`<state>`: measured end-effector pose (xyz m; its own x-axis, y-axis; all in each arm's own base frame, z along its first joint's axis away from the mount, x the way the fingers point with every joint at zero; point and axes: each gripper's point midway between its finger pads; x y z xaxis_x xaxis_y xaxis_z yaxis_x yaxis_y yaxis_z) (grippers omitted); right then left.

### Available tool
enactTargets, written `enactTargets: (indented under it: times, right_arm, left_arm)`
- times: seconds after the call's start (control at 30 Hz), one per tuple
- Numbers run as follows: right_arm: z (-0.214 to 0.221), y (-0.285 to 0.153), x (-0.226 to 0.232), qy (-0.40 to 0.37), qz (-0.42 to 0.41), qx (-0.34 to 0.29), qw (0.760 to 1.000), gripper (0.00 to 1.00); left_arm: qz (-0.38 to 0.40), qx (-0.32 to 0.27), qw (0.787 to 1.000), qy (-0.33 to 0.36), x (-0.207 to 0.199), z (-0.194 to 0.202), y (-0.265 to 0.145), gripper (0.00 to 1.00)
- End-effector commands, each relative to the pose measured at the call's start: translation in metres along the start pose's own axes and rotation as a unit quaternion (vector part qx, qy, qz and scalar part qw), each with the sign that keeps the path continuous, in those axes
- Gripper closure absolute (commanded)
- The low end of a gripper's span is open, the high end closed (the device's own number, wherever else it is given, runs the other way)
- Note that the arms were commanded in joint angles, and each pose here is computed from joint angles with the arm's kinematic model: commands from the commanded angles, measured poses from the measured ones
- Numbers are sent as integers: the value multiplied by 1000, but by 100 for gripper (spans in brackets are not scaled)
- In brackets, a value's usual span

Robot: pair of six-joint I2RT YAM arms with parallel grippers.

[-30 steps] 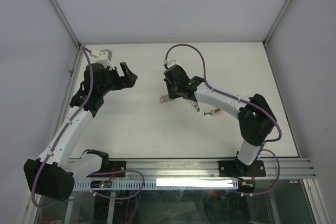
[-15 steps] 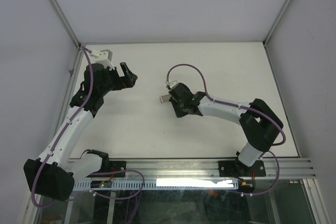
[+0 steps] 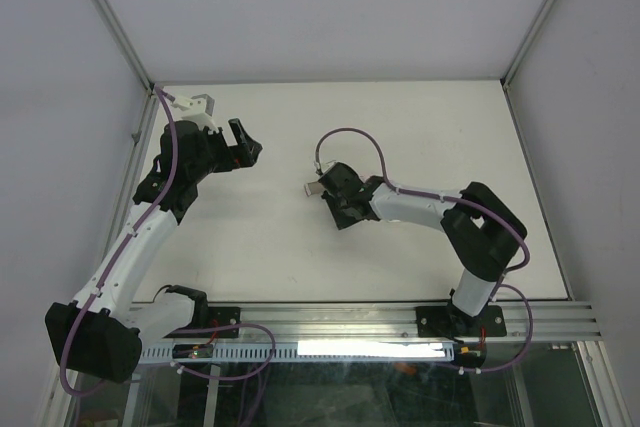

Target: Load the staples into the stapler

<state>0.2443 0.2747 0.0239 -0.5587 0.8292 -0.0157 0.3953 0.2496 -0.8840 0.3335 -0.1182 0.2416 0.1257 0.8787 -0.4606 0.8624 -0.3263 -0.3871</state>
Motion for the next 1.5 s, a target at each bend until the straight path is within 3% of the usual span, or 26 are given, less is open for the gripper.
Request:
enactTargets:
  times: [0.0,0.3,0.9,1.17,1.47]
  right_arm:
    - [-22,-5,5,4,0,-22,1000,76]
    - [-26,-1,2,16,18,-11,1000,71]
    - [-11,0,-1,48,43,21,998,78]
    - [-10,-9,-3,72,62,24,995,70]
    - [-9,-3,0,83,60,26,994,77]
  left_arm:
    - [13,-17,1000,10,-6,-10,0,1]
    - [13,-18,1000,10,-5,-11,-1,1]
    - [14,-20,1000,11,-6,-11,-2,1]
    - [15,-22,1000,11,-6,-12,-3,1]
    - [16,-24,1000,12,-7,-12,-5,1]
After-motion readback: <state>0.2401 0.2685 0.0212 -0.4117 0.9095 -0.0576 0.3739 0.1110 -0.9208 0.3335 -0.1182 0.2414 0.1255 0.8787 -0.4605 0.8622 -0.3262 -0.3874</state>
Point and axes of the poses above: each gripper's point midway between its finger pads, its own y axis out along the fingers, its own x axis along the line the jaws close on, z = x × y, and after that the axes turned 5 degrees about -y, right-handed
